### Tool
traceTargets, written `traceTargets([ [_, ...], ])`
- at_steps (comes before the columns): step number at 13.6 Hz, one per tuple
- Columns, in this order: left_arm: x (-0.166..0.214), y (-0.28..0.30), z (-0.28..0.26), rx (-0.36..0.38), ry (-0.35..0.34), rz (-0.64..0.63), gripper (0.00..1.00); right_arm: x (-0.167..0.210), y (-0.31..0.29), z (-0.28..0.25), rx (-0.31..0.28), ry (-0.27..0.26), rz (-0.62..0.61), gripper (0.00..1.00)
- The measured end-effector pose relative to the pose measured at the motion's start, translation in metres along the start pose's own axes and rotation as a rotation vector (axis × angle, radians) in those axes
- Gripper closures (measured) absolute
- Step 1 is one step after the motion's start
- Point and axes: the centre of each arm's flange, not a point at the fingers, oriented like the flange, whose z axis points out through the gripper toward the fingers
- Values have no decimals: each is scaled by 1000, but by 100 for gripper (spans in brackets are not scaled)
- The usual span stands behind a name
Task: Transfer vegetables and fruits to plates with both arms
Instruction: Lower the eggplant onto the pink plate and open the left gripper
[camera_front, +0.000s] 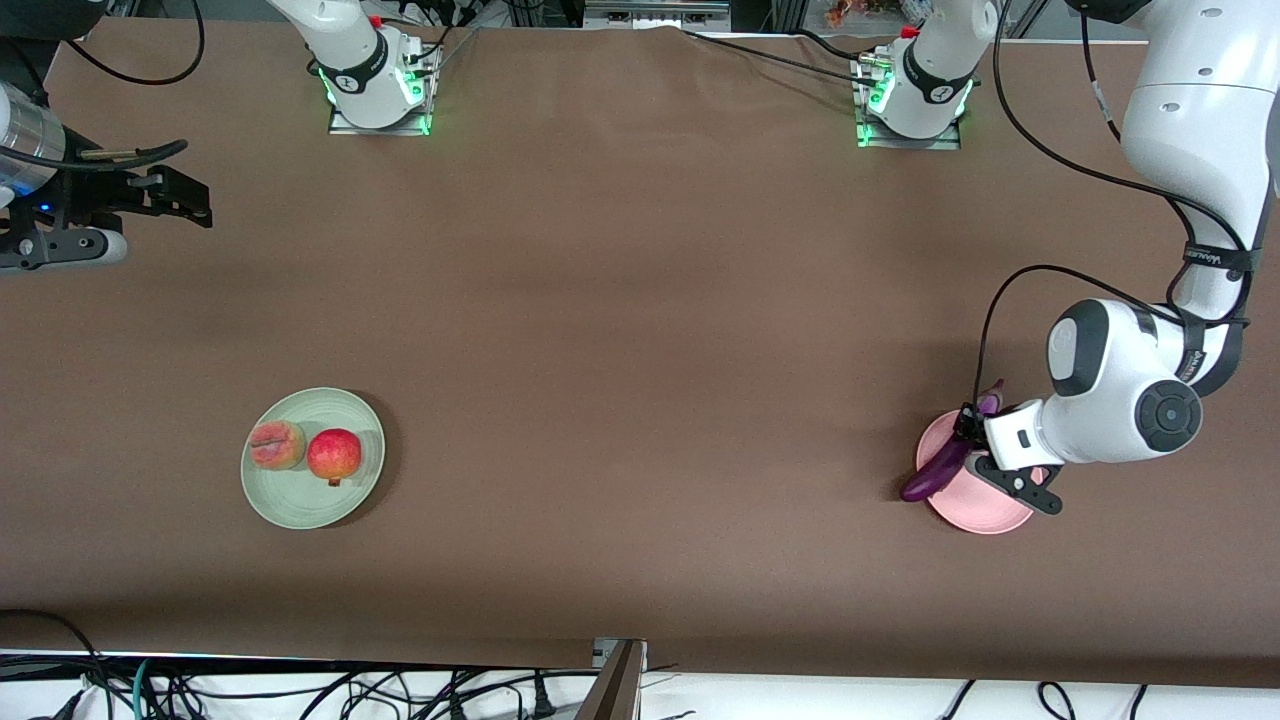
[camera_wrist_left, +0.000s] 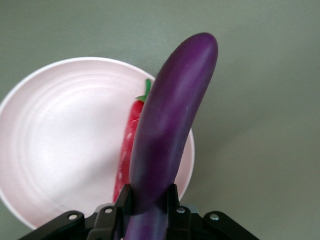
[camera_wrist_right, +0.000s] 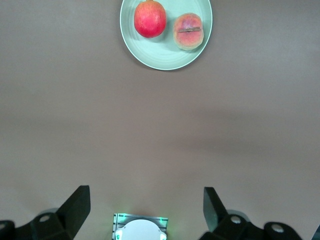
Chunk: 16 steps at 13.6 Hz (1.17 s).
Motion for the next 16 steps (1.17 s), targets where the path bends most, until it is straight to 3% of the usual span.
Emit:
traceTargets([
  [13, 0, -29, 16, -1, 0, 62, 70, 8, -1, 7, 3, 2, 7, 0],
  [16, -2, -34, 15, 0, 2, 54, 46, 8, -1, 7, 3, 3, 7, 0],
])
